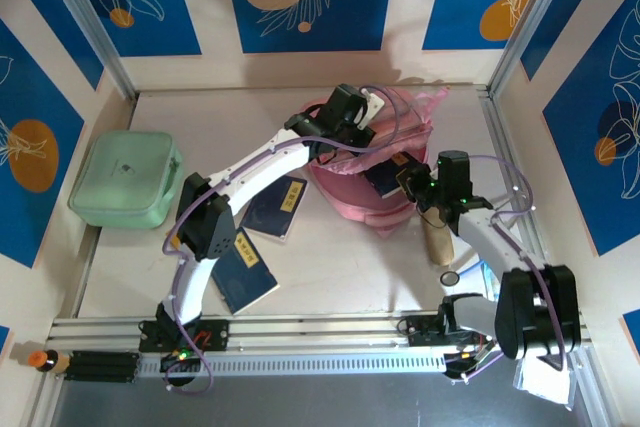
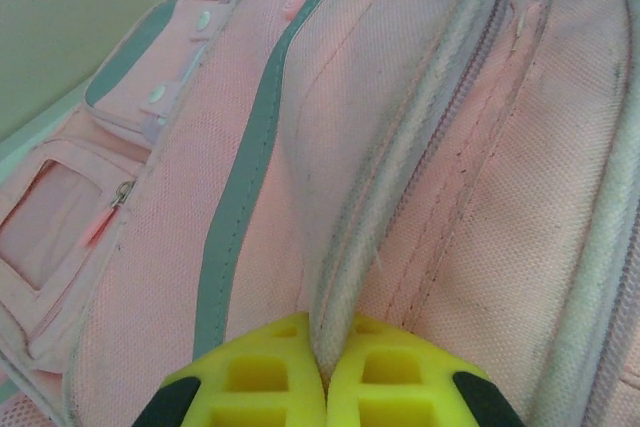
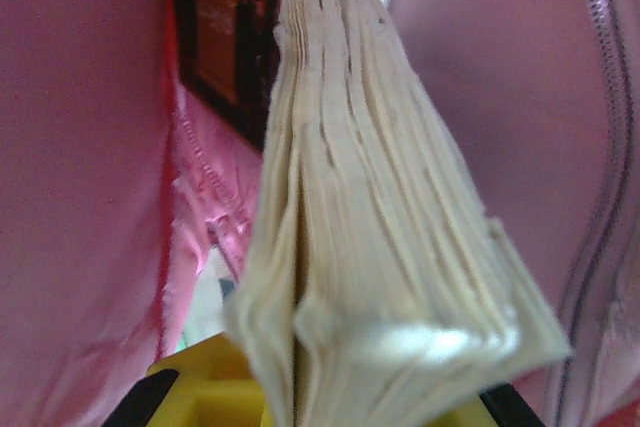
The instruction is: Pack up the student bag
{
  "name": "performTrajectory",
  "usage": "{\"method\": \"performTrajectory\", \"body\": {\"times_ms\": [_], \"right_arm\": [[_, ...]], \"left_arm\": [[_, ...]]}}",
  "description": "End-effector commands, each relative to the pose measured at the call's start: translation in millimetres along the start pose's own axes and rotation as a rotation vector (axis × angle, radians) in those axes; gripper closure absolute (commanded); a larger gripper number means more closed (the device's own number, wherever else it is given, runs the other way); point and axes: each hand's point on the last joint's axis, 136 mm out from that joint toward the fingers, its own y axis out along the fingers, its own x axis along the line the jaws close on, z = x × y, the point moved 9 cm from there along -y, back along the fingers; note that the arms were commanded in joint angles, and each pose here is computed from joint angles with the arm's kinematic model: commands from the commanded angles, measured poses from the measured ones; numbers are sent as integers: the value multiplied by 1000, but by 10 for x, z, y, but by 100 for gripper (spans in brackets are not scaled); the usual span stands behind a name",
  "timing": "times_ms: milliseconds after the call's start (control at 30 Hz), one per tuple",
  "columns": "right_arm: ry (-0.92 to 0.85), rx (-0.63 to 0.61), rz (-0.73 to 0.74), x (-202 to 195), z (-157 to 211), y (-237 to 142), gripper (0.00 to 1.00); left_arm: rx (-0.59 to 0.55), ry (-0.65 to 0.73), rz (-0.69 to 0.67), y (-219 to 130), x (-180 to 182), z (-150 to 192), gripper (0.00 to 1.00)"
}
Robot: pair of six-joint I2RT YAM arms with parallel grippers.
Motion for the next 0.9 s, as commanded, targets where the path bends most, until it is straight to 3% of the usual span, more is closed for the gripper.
{"method": "performTrajectory", "body": {"times_ms": [0,233,633,733,800,867], "right_arm": [[-3,-98,-14,108,-125,124,100],[50,-9,-10,127,-198,552,100],[109,15,-63,423,-314,1088,87],[146,37,-55,421,-322,1172,73],[160,49,-53,401,-305,1162,54],[172,30,-41,373,-266,1058,24]], "left_arm": [[-231,-49,51,-517,33,-492,100],[-236,-104,83,-490,101,-495,100],[-311,-176,95,-544,225,-582,100],[-325,-187,91,-530,237,-580,100],[-323,-190,89,-517,249,-562,100],[-311,-196,83,-493,272,-535,100]]}}
